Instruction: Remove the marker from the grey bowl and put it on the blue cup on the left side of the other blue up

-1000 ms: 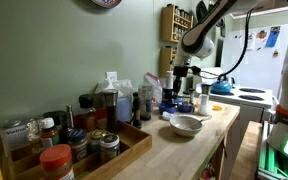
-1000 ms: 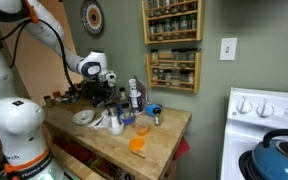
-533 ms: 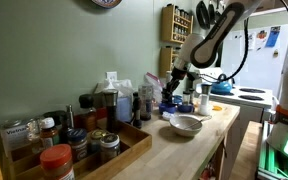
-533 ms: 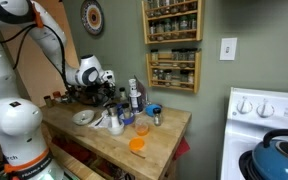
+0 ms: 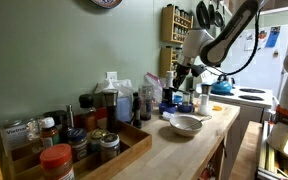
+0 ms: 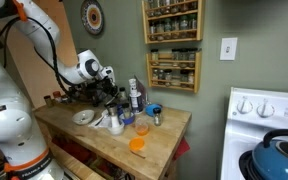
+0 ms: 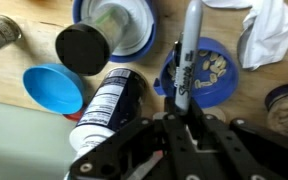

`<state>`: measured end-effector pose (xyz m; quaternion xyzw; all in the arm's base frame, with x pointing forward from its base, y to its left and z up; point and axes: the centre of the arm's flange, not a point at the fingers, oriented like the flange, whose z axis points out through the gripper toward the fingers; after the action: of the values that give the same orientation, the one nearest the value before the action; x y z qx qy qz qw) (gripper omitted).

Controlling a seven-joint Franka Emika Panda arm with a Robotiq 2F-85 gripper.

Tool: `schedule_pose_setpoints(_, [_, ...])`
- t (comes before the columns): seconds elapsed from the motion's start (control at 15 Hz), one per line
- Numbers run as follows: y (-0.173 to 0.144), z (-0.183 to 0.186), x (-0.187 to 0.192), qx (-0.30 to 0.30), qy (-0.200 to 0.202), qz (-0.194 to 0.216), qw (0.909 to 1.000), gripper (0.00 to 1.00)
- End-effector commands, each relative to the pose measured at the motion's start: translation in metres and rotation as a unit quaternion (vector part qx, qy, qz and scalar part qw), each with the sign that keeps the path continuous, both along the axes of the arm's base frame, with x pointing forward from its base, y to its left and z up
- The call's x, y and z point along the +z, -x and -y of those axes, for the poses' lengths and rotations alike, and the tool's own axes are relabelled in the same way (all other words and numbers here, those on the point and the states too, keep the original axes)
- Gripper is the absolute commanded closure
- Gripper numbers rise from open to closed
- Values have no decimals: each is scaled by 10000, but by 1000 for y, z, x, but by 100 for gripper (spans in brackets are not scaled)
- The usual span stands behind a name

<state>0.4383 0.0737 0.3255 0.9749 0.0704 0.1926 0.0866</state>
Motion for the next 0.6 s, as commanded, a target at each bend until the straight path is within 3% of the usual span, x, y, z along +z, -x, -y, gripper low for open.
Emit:
schedule_pose_setpoints(0.0, [2, -6, -1, 25, 5, -24, 10000, 85])
schedule_pose_setpoints(0.07, [2, -8, -1, 28, 8, -31, 10000, 96])
schedule_pose_setpoints(0.53, [-34, -34, -33, 106, -212, -368, 9990, 96])
